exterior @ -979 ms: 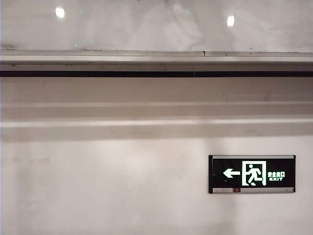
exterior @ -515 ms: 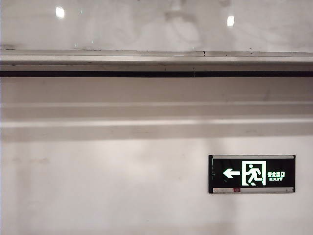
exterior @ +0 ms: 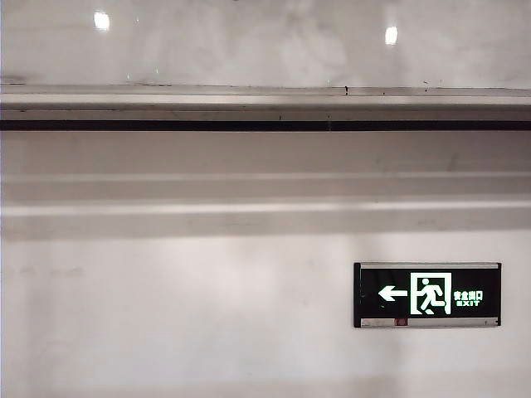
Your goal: Take a marker from the whiteboard tray, write "Hi!" on the whiteboard, and then put the marker back vertically into the whiteboard tray.
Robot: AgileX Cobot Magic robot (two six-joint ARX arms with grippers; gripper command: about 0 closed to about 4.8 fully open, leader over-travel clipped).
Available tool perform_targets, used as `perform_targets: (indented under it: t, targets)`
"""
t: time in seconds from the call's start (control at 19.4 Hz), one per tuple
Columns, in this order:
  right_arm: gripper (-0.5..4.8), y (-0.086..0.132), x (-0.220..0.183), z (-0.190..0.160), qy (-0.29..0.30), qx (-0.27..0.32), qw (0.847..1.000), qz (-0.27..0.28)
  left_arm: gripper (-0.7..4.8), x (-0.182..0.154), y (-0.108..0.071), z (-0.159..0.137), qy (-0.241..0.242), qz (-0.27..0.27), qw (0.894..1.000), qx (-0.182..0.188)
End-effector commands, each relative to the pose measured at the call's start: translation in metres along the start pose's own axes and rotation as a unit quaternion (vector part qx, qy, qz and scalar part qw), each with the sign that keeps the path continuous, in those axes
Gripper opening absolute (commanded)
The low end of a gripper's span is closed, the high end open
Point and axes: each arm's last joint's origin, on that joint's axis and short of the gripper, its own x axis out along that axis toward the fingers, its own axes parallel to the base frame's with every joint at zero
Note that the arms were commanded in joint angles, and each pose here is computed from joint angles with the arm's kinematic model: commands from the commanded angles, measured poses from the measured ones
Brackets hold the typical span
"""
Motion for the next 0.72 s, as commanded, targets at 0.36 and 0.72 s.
perform_targets:
  t: [0.36,0.72]
  targets:
    - [-0.02,0.002,0.009,0.001,-0.027,-0.024,0.999,0.029,-0.05,-0.002,-0.006,0.002,-0.001,-0.083,0.997,0.007]
    - [-0.02,0.004,0.019,-0.007,-0.013,-0.026,0.999,0.02,-0.05,-0.002,-0.006,0.002,0.002,-0.083,0.997,0.005]
